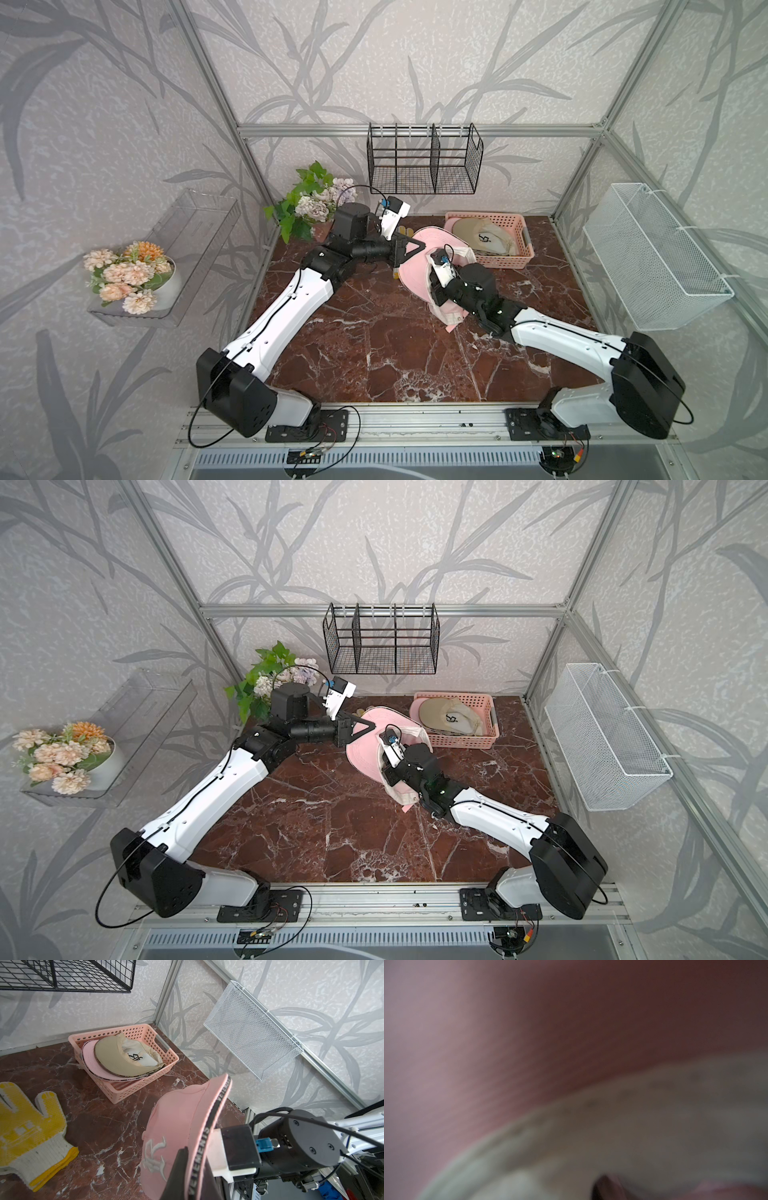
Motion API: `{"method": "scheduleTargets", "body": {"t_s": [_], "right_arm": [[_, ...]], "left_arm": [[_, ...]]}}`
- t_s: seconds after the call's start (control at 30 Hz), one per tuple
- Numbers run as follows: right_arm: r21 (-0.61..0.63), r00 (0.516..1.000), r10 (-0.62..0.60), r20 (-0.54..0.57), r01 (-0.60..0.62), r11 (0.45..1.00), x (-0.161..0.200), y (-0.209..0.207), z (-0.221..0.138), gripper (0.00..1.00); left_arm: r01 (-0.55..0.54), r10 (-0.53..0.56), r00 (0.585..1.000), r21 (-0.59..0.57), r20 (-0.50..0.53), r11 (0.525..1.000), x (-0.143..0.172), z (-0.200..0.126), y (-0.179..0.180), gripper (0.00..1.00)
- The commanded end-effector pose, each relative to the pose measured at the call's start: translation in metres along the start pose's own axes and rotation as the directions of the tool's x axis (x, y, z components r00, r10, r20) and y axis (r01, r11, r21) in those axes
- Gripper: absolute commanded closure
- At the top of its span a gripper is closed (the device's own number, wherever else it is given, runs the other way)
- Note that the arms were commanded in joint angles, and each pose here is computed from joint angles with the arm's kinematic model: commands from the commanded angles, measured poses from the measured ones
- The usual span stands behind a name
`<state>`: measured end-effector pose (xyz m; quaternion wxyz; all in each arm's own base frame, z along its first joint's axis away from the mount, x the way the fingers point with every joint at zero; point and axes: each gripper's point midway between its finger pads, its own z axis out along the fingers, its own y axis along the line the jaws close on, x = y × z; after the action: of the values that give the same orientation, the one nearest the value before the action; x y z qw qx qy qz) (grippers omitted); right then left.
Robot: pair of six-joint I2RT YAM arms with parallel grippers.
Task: Turn the baseball cap inside out
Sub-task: Turn over the baseball cap.
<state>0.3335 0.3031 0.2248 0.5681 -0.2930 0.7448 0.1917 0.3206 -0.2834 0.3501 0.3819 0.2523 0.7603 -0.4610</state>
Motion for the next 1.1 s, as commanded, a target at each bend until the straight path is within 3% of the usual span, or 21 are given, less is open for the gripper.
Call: {"method": "scheduleTargets", "body": {"t_s": [0.0, 0.13, 0.33, 0.57, 0.87, 0.93, 1.07], "right_arm": [[0.007, 0.999, 0.032, 0.040, -0.033, 0.999, -0.011, -0.001, 0.004, 0.86], [0.101, 0.991, 0.025, 0.129, -0.038, 0.994, -0.025, -0.019, -0.005, 0.84], [0.280, 0.972, -0.011, 0.233, -0.056, 0.958, -0.046, -0.050, -0.016, 0.90], [0.457, 0.992, -0.019, 0.125, -0.041, 0.888, -0.019, -0.079, -0.009, 0.94], [0.636, 0.997, 0.062, -0.039, -0.023, 0.771, 0.042, -0.116, -0.036, 0.95], [0.638, 0.996, 0.070, -0.059, -0.016, 0.770, 0.049, -0.117, -0.039, 0.95], [0.550, 0.996, 0.060, -0.073, -0.010, 0.835, 0.045, -0.103, -0.041, 0.94]], "left_arm": [[-0.031, 0.025, 0.998, 0.111, 0.051, 0.993, -0.016, -0.011, -0.034, 1.00], [-0.022, 0.022, 1.000, 0.006, 0.021, 1.000, -0.010, -0.009, -0.014, 1.00], [-0.003, 0.003, 1.000, -0.011, -0.008, 1.000, -0.004, -0.004, -0.007, 1.00], [-0.001, 0.001, 1.000, -0.028, -0.005, 1.000, -0.006, -0.006, -0.007, 1.00], [0.002, -0.001, 1.000, -0.091, 0.014, 0.996, -0.012, -0.012, 0.002, 1.00], [0.004, -0.003, 1.000, -0.094, 0.014, 0.996, -0.011, -0.011, 0.003, 1.00], [0.003, -0.002, 1.000, -0.120, 0.014, 0.993, -0.010, -0.010, 0.010, 1.00]]}}
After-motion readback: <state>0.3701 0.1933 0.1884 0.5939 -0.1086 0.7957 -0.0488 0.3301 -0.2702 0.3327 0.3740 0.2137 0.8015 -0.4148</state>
